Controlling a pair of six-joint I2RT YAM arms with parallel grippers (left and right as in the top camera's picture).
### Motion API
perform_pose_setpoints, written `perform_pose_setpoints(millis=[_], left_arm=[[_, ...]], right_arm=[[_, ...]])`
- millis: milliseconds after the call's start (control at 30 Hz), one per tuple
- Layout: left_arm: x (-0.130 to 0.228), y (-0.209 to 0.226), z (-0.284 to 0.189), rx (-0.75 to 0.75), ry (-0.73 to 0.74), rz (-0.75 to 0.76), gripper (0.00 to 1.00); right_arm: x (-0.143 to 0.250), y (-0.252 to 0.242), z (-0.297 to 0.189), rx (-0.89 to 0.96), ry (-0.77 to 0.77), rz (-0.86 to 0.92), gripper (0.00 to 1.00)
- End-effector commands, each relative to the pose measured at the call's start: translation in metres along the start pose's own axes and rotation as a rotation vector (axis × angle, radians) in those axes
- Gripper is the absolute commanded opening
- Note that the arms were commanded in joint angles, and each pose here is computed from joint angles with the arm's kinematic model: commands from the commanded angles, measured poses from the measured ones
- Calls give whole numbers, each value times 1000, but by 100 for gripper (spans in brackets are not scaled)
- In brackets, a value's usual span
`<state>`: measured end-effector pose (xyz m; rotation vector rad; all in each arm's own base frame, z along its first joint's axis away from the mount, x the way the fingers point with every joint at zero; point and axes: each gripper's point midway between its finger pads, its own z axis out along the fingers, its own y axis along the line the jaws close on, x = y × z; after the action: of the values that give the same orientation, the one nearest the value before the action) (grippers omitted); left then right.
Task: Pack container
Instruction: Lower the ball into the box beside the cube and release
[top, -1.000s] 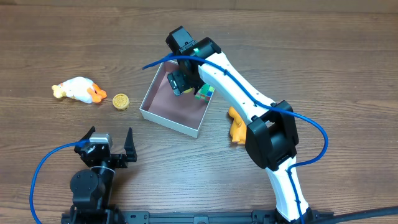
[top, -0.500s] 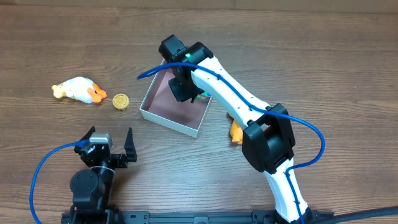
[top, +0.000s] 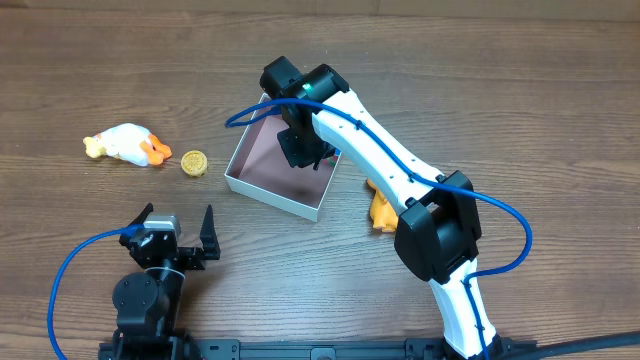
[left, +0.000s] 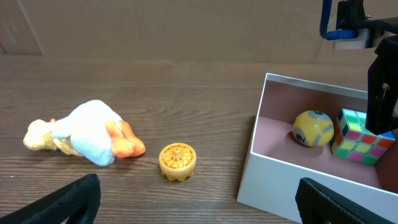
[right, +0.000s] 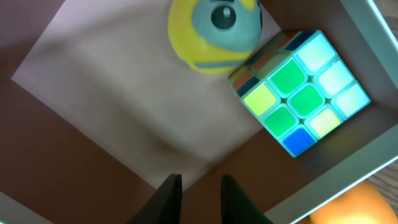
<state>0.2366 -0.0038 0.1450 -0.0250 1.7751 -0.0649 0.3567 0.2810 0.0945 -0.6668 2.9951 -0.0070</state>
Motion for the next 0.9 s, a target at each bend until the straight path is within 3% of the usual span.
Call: perform_pose_setpoints(millis=[0, 867], left_arm=[[-1, -1, 0, 9, -5, 8, 100], [-1, -1, 0, 9, -5, 8, 100]], right_arm=[[-8, -4, -29, 3, -76, 18, 23], [10, -24, -1, 118, -8, 65, 22]])
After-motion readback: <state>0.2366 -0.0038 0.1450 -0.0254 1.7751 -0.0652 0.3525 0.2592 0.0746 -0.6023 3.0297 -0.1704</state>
